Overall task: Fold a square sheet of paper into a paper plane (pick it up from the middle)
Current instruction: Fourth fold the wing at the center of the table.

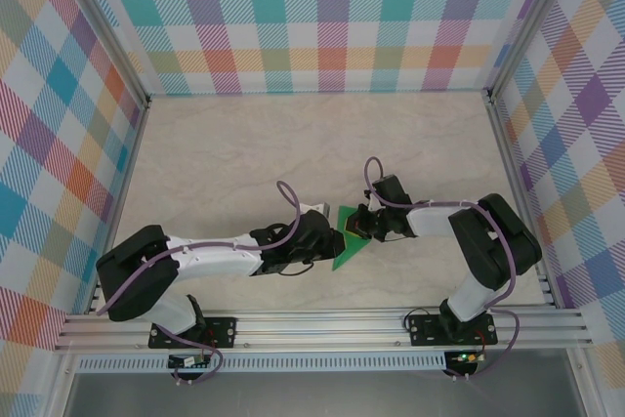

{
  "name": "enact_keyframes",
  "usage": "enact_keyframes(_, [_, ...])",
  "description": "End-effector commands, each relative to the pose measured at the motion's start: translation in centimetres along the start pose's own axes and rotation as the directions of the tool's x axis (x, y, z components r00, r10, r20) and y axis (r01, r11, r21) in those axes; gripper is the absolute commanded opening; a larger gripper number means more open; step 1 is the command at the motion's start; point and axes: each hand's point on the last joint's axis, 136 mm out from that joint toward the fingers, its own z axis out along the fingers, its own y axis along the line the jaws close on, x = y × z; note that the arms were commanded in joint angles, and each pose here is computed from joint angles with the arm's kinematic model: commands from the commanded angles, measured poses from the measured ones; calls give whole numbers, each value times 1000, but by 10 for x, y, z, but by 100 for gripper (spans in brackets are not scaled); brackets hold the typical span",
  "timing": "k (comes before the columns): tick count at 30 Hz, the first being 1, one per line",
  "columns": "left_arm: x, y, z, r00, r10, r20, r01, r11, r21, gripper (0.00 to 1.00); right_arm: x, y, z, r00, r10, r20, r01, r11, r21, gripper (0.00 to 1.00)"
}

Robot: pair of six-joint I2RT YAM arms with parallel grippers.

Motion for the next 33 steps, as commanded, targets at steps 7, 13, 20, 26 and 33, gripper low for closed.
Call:
enact_keyframes(7, [6,-3,24,1000,-12,-17,12,1000,17,16,12,-32,11,996,85,-28,-82,992,94,2])
enact_keyframes(13, [14,0,45,999,-12,-52,13,1000,11,16,12,-30,6,997,74,-19,-72,993,92,3])
enact_keyframes(20, [24,19,54,996,-24,-80,20,999,-46,15,16,-28,2,998,49,-33,-46,995,93,3])
enact_keyframes(26, [44,35,54,992,-53,-117,48,998,-49,15,14,-13,-7,999,10,-34,-8,998,60,4])
enact_keyframes(33, [52,36,51,991,-39,-132,33,998,-52,14,13,4,-17,999,-34,-38,35,999,30,7])
